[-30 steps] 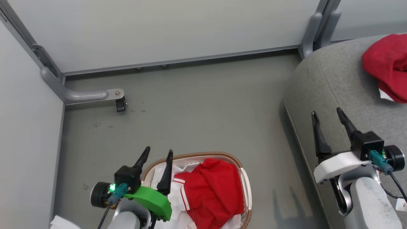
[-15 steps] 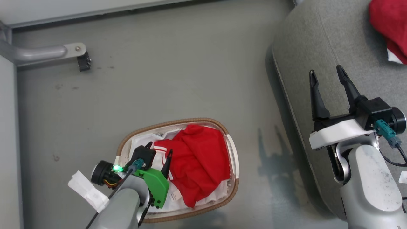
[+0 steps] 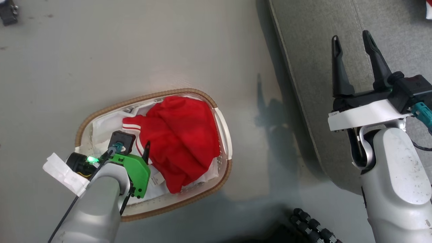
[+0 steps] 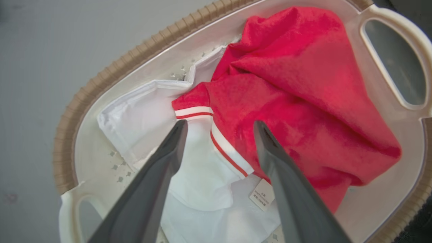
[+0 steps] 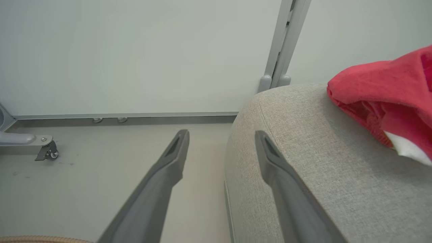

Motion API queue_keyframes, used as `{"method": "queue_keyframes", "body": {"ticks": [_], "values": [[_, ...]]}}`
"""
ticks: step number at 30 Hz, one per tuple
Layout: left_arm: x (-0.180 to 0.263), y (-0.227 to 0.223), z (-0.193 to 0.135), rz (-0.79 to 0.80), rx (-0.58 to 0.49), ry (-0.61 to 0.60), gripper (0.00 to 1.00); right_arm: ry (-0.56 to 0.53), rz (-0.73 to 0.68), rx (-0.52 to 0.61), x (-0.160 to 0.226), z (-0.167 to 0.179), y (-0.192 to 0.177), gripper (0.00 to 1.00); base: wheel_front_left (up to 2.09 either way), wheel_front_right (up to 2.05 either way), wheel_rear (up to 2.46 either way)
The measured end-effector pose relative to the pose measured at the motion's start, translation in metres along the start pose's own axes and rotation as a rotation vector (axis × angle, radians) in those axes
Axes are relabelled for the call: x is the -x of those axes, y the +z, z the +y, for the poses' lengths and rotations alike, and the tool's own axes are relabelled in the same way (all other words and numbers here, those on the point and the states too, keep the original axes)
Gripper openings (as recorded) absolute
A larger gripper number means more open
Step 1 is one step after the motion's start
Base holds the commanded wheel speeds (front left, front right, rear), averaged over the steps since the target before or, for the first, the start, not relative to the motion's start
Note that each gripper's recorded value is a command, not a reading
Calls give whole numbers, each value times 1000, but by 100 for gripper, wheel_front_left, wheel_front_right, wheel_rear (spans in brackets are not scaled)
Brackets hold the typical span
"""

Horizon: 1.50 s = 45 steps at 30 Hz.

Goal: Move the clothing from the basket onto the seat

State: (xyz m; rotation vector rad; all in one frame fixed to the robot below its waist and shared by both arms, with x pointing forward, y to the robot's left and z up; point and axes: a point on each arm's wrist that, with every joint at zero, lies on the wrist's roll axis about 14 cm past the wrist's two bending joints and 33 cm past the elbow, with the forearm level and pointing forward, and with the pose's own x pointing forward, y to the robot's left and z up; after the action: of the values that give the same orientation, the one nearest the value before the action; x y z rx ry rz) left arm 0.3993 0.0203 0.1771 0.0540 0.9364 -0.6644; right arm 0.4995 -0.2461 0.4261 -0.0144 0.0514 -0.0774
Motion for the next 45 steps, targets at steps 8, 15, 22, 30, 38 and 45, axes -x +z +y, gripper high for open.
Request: {"method": "queue_keyframes", "body": {"ticks": [8,15,22,30,38,45], "values": [[-34,-30,-7,81,4,-66,100,-26,66,27,-4,-13,-31,100,0,0,0],[-54,-50,0,139,49,-66,100,-31,113,43,-4,-18,-51,100,0,0,0],[-61,-49,-8,124,79,-83,0,-28,141,54,-3,-18,-62,100,0,0,0],[-44,-19,-10,9,72,-85,0,-3,114,63,-5,-9,-47,100,0,0,0],[-10,31,-10,-158,53,-77,0,12,81,73,7,-2,-25,100,0,0,0],[39,90,-1,-353,-26,-37,0,30,57,64,25,8,-4,100,0,0,0]]}}
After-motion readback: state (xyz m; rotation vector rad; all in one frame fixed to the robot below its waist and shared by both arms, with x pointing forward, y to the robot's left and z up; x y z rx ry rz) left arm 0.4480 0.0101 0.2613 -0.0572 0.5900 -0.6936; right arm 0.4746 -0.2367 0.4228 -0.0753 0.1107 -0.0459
